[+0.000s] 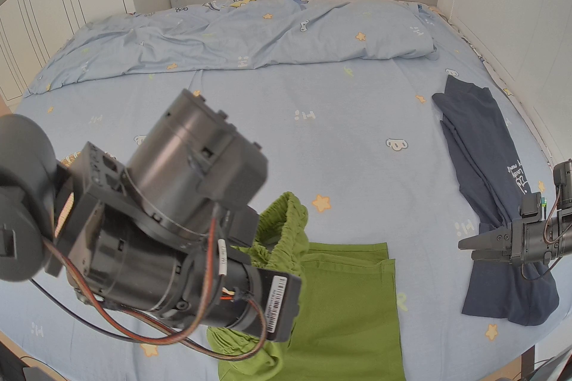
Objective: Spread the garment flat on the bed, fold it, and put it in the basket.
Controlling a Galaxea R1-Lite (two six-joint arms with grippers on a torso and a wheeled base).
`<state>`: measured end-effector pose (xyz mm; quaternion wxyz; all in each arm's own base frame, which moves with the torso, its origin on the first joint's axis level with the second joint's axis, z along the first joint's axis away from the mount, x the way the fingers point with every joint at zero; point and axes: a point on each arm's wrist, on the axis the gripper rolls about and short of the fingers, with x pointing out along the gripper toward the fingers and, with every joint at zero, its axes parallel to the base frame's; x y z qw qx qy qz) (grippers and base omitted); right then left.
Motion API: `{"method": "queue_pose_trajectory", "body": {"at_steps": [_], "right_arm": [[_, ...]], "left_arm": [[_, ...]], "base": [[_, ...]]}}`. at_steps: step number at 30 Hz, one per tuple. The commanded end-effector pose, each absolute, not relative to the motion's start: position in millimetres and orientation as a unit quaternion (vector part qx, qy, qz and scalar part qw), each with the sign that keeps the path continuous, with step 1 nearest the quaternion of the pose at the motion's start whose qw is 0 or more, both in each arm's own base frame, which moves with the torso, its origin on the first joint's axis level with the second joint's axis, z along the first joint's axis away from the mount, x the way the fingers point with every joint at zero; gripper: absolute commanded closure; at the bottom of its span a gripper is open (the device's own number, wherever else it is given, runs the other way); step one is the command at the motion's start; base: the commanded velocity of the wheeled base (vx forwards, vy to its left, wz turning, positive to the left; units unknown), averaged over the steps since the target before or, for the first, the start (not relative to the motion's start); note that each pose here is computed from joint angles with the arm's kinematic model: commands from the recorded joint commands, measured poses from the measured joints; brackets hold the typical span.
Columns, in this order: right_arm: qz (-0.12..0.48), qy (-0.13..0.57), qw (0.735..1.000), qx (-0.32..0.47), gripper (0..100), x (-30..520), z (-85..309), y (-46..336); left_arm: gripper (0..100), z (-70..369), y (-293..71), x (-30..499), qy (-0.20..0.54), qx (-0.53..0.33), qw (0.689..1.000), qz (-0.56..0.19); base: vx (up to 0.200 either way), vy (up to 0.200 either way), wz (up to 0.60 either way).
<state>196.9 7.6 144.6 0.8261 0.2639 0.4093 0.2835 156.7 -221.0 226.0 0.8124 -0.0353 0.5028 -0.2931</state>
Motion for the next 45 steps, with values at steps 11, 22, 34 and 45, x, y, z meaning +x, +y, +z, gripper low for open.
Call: {"method": "queue_pose_trajectory", "body": {"at_steps": [11, 22, 34, 45], "right_arm": [[0.279, 0.430, 0.816, 0.267, 0, 204, 133, 7], [0.282, 0.432, 0.815, 0.265, 0, 204, 132, 9], [0.301, 0.438, 0.807, 0.256, 0, 200, 132, 18], [0.392, 0.436, 0.786, 0.197, 0, 168, 155, 65]], "left_arm": [[100, 198, -273, 149, 0.514, -0.018, 0.798, -0.313], [0, 191, -312, 146, 0.494, -0.133, 0.793, -0.331], [0, 233, -230, 168, 0.479, -0.250, 0.771, -0.336], [0, 148, -111, 200, 0.511, -0.241, 0.761, -0.318]], "base": [[0.000, 0.000, 0.00], [0.000, 0.000, 0.00], [0.000, 0.000, 0.00], [0.000, 0.000, 0.00]]}}
